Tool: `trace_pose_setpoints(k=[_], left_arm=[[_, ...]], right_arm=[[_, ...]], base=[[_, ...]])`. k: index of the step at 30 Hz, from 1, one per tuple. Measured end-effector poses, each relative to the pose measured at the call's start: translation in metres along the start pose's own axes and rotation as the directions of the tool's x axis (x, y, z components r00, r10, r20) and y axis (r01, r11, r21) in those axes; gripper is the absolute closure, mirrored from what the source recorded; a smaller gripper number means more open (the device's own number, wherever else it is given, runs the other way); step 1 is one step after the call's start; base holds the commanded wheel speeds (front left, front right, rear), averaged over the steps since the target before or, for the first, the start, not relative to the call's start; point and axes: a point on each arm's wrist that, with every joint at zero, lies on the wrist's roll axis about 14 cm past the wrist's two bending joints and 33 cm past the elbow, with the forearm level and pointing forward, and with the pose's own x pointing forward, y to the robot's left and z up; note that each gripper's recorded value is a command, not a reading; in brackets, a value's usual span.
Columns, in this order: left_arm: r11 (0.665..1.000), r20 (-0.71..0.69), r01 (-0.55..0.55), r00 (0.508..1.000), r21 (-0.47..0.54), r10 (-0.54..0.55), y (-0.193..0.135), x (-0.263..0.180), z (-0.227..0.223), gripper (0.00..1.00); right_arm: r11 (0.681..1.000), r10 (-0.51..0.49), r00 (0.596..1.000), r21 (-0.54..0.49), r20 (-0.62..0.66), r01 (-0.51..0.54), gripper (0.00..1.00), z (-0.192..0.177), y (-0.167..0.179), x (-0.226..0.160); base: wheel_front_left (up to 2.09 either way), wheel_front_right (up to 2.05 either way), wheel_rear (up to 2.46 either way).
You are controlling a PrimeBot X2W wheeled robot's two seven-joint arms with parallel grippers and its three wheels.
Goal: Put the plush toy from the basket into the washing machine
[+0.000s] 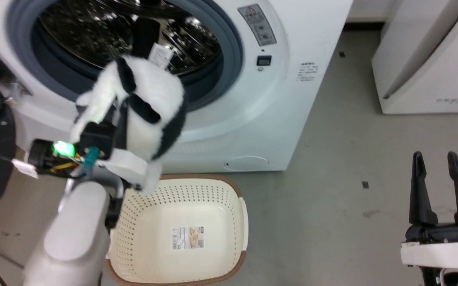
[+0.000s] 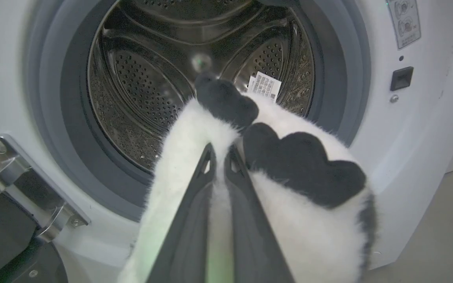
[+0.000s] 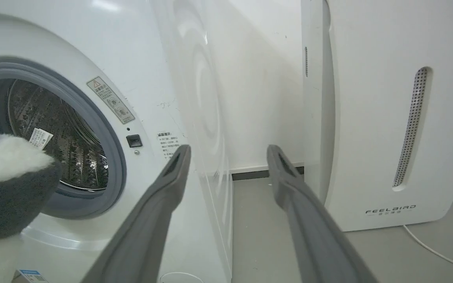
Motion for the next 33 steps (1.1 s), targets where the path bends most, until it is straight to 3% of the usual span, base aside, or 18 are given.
trace_pose_setpoints(k=[23, 33], left_arm=[[1.000, 0.018, -0.014, 1.000, -0.012, 0.015, 0.002, 0.154, -0.041, 1.00], [0.999, 0.002, -0.032, 0.999, -0.019, 0.032, 0.004, 0.202, -0.077, 1.00]], right_arm=[[0.988, -0.148, 0.985, -0.067, -0.093, 0.142, 0.00, -0.046, -0.057, 0.022], [0.976, -0.204, 0.966, -0.109, -0.159, 0.188, 0.00, -0.073, -0.078, 0.021]], base=[[0.00, 0.00, 0.00], [0.00, 0.00, 0.00]])
